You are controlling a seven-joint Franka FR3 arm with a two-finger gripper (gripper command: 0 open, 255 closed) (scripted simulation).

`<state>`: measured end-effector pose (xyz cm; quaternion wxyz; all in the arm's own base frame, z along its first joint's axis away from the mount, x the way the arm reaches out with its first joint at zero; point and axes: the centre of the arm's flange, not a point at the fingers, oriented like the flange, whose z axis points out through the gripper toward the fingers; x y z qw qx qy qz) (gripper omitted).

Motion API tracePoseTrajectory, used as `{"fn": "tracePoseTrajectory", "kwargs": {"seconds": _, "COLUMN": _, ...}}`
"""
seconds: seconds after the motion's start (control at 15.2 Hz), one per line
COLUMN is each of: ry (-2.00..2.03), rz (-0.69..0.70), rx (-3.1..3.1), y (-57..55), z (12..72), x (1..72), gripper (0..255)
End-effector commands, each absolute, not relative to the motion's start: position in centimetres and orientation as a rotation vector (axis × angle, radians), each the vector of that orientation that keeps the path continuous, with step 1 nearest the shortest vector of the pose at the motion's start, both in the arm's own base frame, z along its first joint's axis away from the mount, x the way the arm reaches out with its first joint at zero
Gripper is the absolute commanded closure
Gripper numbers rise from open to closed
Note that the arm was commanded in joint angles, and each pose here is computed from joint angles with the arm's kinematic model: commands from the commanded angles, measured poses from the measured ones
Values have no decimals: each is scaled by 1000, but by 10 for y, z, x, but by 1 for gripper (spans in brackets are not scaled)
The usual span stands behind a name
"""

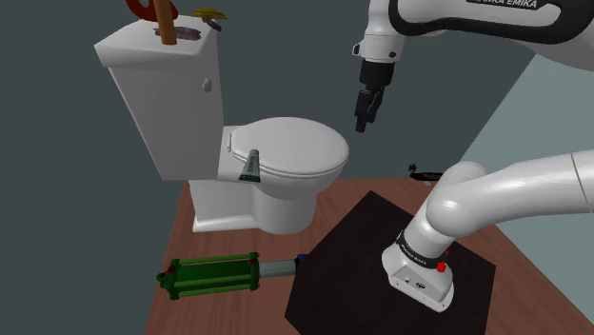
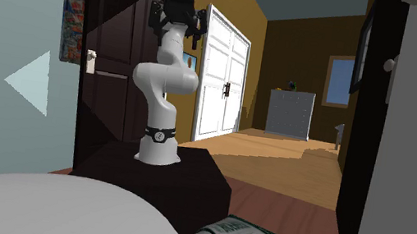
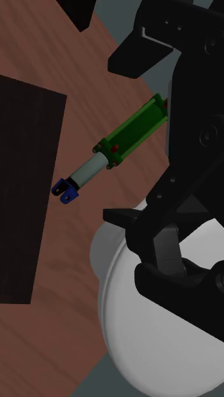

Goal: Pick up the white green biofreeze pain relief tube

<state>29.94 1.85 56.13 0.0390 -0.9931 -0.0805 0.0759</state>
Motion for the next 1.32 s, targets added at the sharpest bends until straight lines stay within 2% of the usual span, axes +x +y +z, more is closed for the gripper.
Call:
{"fn": "tracePoseTrajectory", "kwargs": {"seconds": 0.0, "ry": -247, "rz": 233, "rx": -3045, "y": 18, "z": 561, "x": 299, "gripper": 0}}
{"fn": "tracePoseTrajectory", "kwargs": {"seconds": 1.25, "ry": 560, "rz": -116, "rx": -3158, "y": 147, "z": 406, "x": 425, "gripper": 0}}
